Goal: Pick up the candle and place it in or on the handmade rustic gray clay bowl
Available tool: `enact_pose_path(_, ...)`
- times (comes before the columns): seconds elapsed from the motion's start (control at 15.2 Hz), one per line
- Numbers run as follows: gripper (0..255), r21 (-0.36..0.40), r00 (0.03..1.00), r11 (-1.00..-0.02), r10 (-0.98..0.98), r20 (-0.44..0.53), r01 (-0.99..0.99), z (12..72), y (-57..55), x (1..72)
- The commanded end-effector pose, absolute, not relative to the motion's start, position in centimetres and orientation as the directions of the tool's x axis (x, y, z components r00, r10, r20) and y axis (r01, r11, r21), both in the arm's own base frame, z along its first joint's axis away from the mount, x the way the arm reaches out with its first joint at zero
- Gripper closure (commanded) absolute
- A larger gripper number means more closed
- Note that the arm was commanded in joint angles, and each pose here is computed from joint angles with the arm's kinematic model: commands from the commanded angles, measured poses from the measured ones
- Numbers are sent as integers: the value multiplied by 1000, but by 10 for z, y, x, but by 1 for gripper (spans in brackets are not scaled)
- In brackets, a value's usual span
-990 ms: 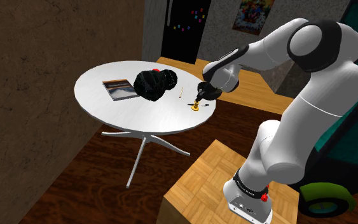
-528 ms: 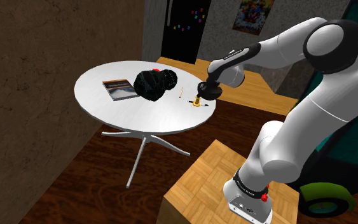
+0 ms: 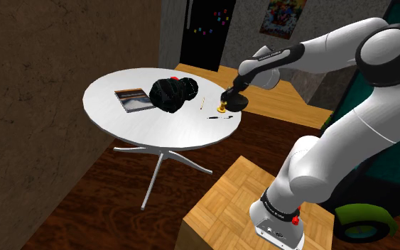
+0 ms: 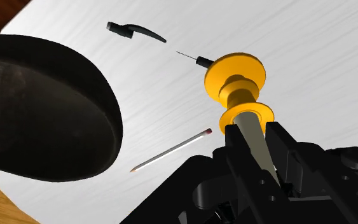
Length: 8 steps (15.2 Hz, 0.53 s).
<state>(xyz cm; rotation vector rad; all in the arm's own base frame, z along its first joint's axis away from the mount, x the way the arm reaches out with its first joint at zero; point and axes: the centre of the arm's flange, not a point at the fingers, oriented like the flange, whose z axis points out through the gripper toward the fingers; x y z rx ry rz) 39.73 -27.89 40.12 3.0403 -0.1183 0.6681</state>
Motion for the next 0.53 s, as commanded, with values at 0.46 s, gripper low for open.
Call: enact_pose_path(0.46,255,10,905,-997,-68,419,-80,448,-279,398)
